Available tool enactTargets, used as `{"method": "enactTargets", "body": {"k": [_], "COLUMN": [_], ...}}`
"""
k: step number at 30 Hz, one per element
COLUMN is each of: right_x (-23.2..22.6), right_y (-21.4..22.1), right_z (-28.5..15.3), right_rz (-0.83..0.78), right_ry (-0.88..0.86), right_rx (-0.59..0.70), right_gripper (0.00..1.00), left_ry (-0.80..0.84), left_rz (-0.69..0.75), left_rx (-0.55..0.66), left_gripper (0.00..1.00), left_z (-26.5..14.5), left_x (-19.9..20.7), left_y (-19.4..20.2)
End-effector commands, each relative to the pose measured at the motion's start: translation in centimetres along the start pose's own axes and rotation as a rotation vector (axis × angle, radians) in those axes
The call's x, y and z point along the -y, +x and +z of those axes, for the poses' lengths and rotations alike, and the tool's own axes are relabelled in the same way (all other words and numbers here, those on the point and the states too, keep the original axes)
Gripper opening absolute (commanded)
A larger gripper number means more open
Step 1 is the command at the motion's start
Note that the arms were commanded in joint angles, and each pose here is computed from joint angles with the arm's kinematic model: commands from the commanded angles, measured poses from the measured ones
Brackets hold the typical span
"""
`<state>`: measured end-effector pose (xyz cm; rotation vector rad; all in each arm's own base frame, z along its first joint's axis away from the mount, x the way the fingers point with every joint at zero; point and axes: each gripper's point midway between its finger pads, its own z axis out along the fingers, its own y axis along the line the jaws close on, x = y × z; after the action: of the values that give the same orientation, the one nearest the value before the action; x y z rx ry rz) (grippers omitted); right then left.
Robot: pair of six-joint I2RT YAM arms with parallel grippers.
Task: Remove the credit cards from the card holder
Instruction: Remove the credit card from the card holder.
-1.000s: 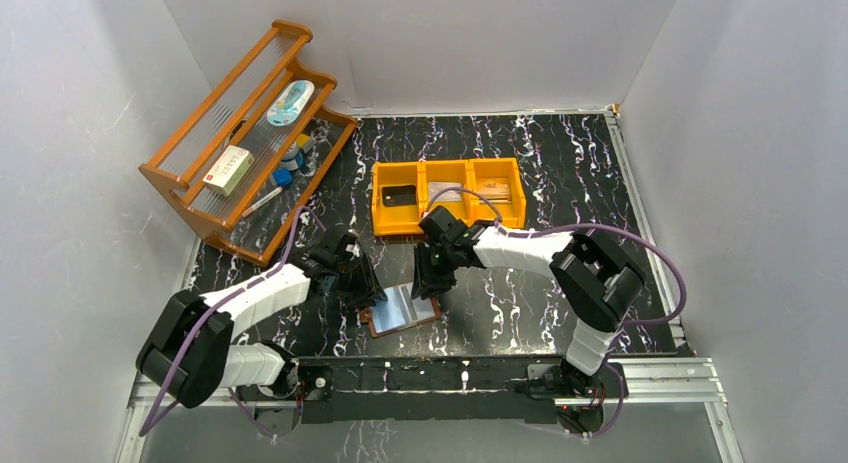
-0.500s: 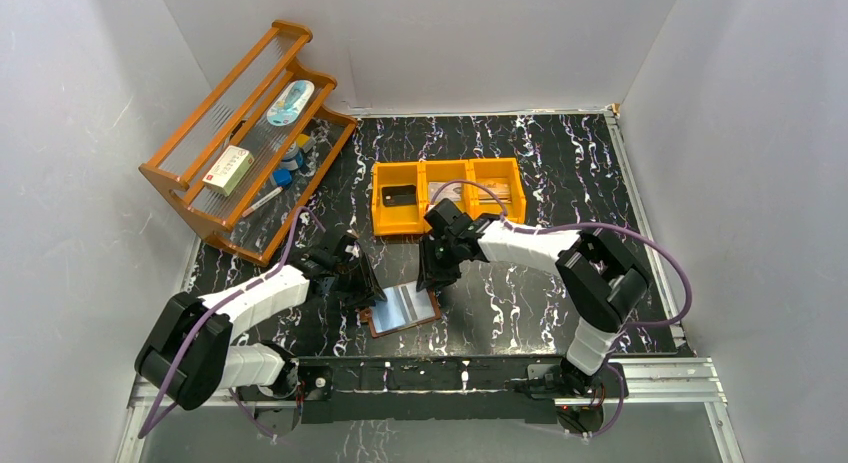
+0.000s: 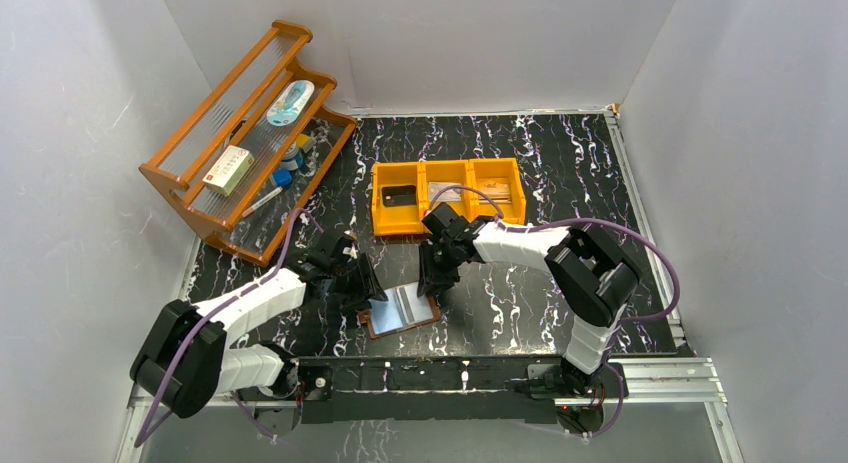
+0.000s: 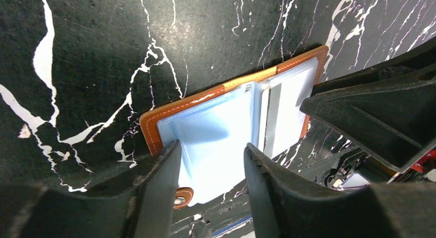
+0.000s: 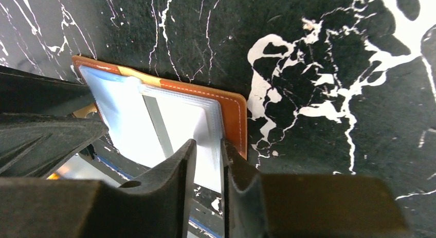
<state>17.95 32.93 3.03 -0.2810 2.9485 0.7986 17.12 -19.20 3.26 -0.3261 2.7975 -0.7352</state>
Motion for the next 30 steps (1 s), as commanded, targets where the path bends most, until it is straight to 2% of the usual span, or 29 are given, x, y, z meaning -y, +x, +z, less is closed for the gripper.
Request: {"method": "enactTargets", "body": {"k": [1,9,13,16,20,21,23,24,29,30], "right_x": [-1.7,-5.1,-5.5,-5.7,-6.2,-6.4,-6.8,-7.0,-6.8,-6.5], "right_y": [0.3,-0.8,-0.6,-0.6,-0.6,-0.6,-0.5,-0.4,-0.2,-0.2], "right_z": [0.0,-2.5,-2.5,-2.6,-3.0,-3.0,-3.2,-3.1,-2.6,-2.5], "right_rz": [-0.022,-0.037,-0.035,-0.036,-0.049,-0.054,-0.058,-0.060,-0.036,-0.027], "right_ry": [-0.063,-0.162,-0.182,-0.179,-0.199,-0.206,-0.222,-0.230,-0.233,-0.219], "right_rx": [-0.010,0.048,0.035,0.047,0.054,0.053,0.046,0.039,0.031,0.032], "right_gripper": [0.26,0.14,0.12,0.05,0.02,0.03,0.15,0.17,0.16,0.12], "left_ry": [-0.027,-0.021,-0.021,-0.025,-0.024,-0.023,-0.023,-0.023,-0.022,-0.020], "left_rz": [-0.011,-0.036,-0.037,-0.037,-0.039,-0.039,-0.039,-0.040,-0.040,-0.041], "left_rx": [-0.055,-0.018,-0.017,-0.021,-0.014,-0.013,-0.013,-0.013,-0.010,-0.008], "left_gripper": [0.43,0.40,0.40,0.39,0.40,0.40,0.40,0.40,0.39,0.39], "left_z": [0.3,0.2,0.2,0.3,0.3,0.3,0.3,0.3,0.2,0.2], "left_x": [-1.3,-1.3,-1.3,-1.4,-1.4,-1.4,-1.4,-1.4,-1.4,-1.4], "left_y": [1.5,1.1,1.1,1.2,1.1,1.1,1.1,1.1,1.1,1.1]}}
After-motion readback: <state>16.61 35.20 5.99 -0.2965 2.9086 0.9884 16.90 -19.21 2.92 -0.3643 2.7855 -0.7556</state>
